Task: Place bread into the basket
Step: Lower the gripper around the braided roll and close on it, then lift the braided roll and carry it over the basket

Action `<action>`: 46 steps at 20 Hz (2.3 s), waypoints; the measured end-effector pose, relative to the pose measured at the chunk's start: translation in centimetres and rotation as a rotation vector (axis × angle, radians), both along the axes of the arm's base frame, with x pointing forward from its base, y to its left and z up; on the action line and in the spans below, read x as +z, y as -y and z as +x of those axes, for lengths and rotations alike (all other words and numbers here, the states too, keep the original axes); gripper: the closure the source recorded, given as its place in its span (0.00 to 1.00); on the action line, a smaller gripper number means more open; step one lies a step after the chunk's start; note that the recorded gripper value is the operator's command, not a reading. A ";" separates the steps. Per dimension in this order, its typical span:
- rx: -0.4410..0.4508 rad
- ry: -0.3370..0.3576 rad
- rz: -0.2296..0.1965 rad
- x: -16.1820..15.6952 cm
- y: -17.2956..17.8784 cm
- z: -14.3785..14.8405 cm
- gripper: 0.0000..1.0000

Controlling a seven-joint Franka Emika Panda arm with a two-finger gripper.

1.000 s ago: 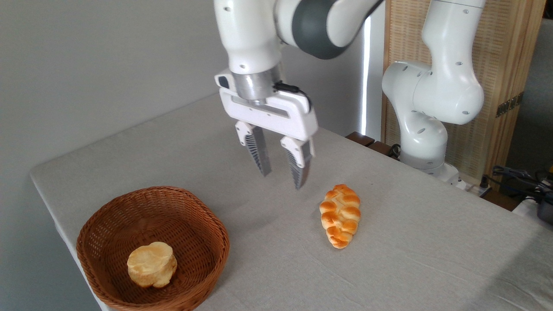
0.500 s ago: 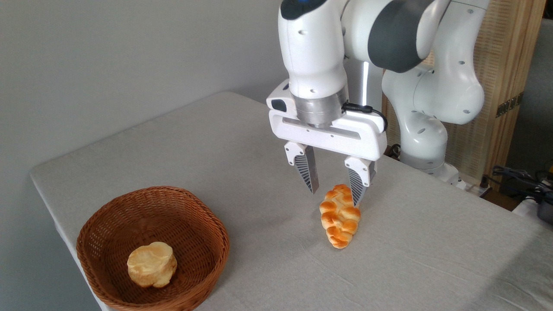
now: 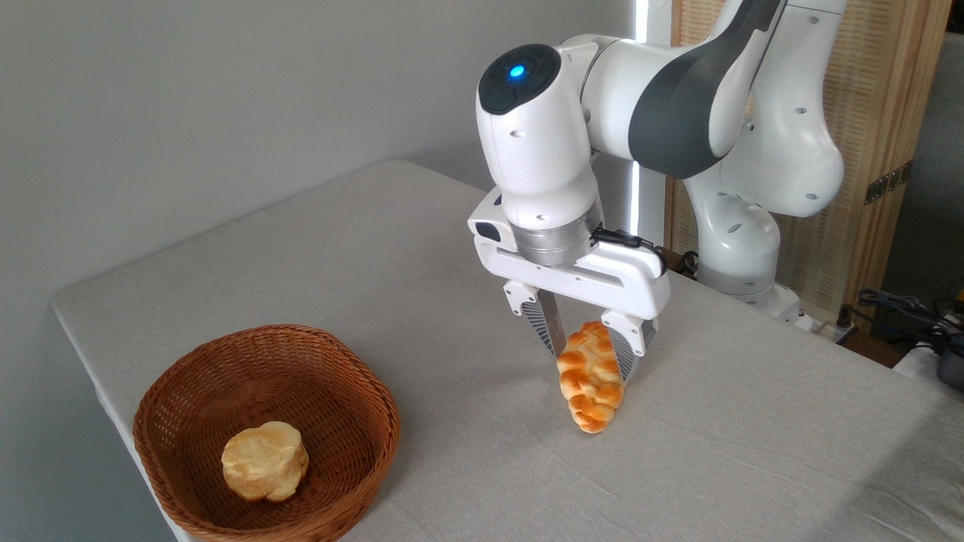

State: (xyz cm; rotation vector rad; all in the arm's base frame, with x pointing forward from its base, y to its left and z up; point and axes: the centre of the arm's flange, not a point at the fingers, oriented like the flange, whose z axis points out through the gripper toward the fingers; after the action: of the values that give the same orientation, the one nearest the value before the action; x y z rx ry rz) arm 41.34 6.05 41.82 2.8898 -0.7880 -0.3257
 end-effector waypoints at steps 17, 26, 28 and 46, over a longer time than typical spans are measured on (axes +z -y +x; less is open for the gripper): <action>-0.097 -0.006 -0.036 -0.7 -0.5 0.1 0.54; -0.100 -0.006 -0.036 -0.7 -0.4 0.1 0.54; -0.100 -0.006 -0.036 -0.7 -0.3 0.1 0.60; -0.153 -0.007 -0.030 -0.3 1.6 0.2 0.65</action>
State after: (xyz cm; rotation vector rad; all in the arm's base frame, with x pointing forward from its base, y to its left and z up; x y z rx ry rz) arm 41.52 4.49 41.54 2.8056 -1.0068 -0.3361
